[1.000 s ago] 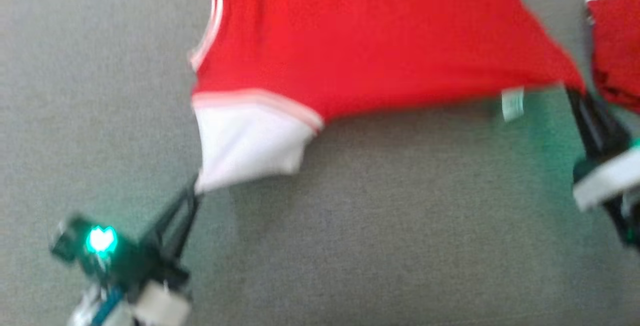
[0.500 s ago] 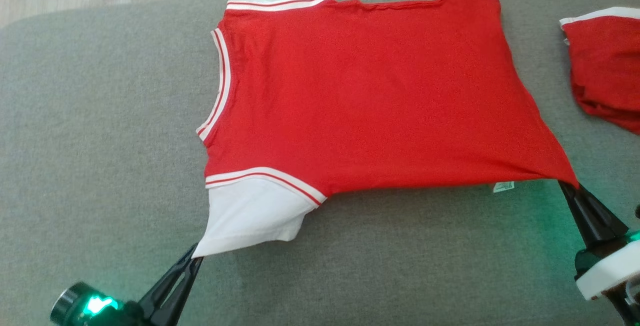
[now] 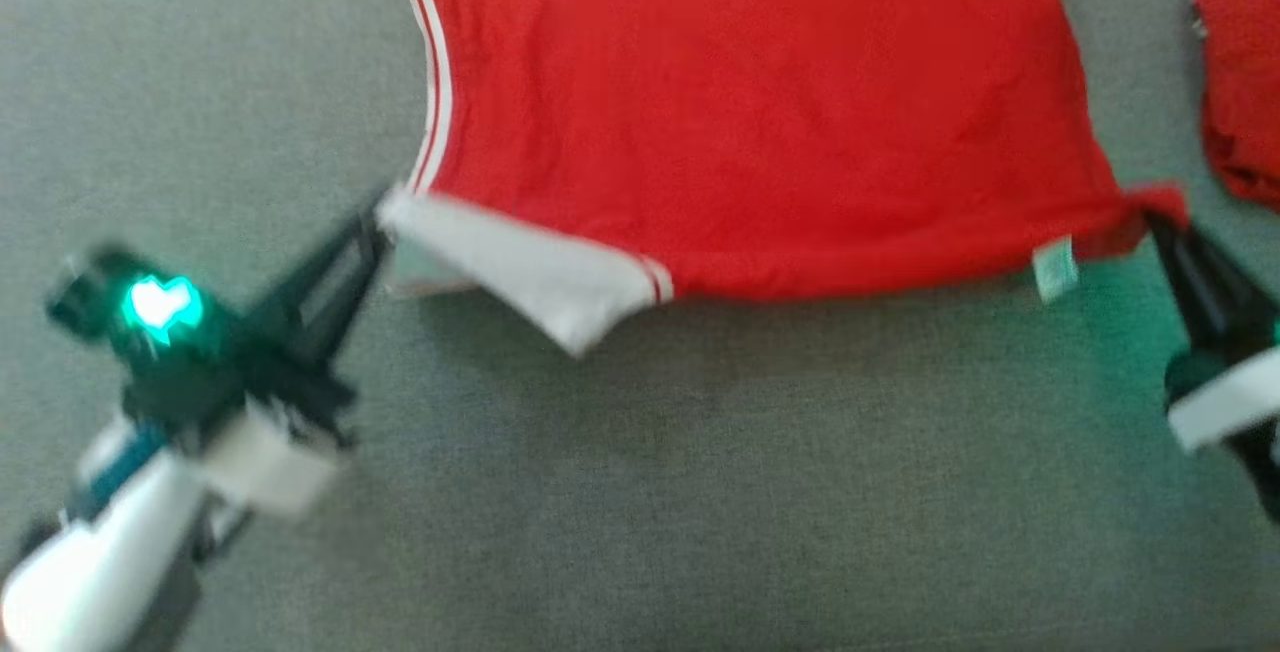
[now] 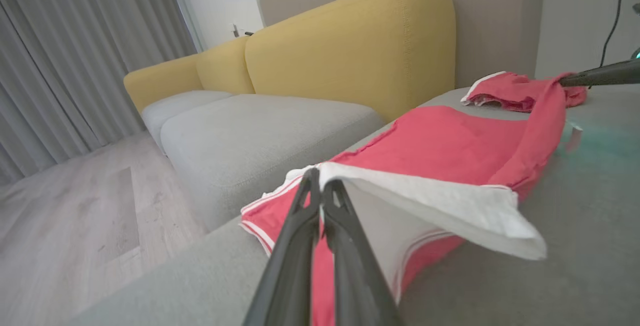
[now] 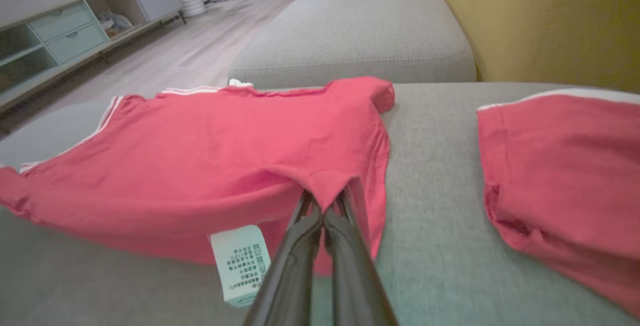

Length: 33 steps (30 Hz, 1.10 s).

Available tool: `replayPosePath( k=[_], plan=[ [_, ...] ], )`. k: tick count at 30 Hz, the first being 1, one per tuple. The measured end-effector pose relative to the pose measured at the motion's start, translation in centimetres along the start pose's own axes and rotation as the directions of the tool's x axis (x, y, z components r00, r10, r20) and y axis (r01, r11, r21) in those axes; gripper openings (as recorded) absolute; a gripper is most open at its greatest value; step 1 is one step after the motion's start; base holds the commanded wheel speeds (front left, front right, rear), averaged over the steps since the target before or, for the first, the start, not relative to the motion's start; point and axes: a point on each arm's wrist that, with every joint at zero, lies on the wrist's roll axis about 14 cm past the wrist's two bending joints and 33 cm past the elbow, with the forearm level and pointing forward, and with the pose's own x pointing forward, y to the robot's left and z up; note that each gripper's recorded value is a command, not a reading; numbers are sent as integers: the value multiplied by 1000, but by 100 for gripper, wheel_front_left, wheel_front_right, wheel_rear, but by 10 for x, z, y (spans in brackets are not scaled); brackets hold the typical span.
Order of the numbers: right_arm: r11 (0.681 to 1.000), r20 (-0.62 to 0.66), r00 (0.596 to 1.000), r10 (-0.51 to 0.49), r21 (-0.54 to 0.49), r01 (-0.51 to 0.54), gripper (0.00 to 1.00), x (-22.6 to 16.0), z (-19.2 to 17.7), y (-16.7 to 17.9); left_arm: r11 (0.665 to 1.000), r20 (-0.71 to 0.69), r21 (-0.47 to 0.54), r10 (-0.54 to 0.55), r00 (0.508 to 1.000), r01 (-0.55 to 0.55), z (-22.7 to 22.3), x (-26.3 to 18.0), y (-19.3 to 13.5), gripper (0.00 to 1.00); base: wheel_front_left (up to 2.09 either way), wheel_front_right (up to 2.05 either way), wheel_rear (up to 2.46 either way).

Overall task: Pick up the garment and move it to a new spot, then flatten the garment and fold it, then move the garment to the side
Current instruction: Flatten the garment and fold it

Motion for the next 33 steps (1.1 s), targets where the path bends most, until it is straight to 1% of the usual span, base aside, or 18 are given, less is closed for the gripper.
replayPosePath(
  k=[5,8,10,13,15,17,18,19,20,24,27,28,30,32,33],
  plan=[
    [1000,21,1000,4,-5,-4,0,32,15,-8,998,37,64,-27,999,24,6,46,25,0,0,0,0],
    [1000,5,1000,1,-15,-1,0,47,12,-13,996,35,79,-54,998,51,1,70,33,0,0,0,0],
    [1000,-2,1000,-1,-19,1,0,51,11,-15,995,29,85,-55,998,52,-2,76,37,0,0,0,0],
    [999,-16,1000,-6,-34,5,1,63,6,-21,994,-4,101,-39,999,39,-17,91,52,0,0,0,0],
    [999,-24,1000,-13,-36,12,6,68,4,-25,995,-27,95,-27,999,29,-28,97,59,0,0,0,0],
    [999,-31,999,-23,-45,21,20,71,2,-29,995,-47,96,-19,999,23,-37,103,64,0,0,0,0],
    [999,-34,999,-27,-40,25,37,73,0,-30,996,-54,90,-14,998,19,-40,105,65,0,0,0,0],
    [999,-34,999,-29,-37,28,65,74,0,-30,997,-59,79,-17,998,21,-43,107,63,32,0,0,0],
    [999,-34,999,-30,-31,29,100,75,-1,-30,998,-62,61,-19,998,23,-45,109,61,100,0,0,0],
    [999,-11,999,-42,14,43,100,77,1,-26,1000,-22,16,17,1000,-17,-35,116,65,100,0,0,0],
    [998,14,999,-49,27,49,100,75,7,-23,996,7,11,87,996,-88,-25,113,74,100,0,0,0],
    [998,66,996,-67,17,66,100,74,23,-26,991,1,-16,133,991,-133,-28,104,71,100,0,0,0],
    [997,137,987,-82,5,82,100,70,45,-27,986,-29,-55,157,987,-158,-39,92,57,100,0,0,0],
    [996,194,977,-89,8,89,100,64,58,-23,976,-78,-116,179,981,-187,-55,76,40,100,0,0,0],
    [996,208,974,-92,18,90,100,59,58,-19,970,-106,-141,185,977,-199,-63,67,31,100,0,0,0]
  ],
)
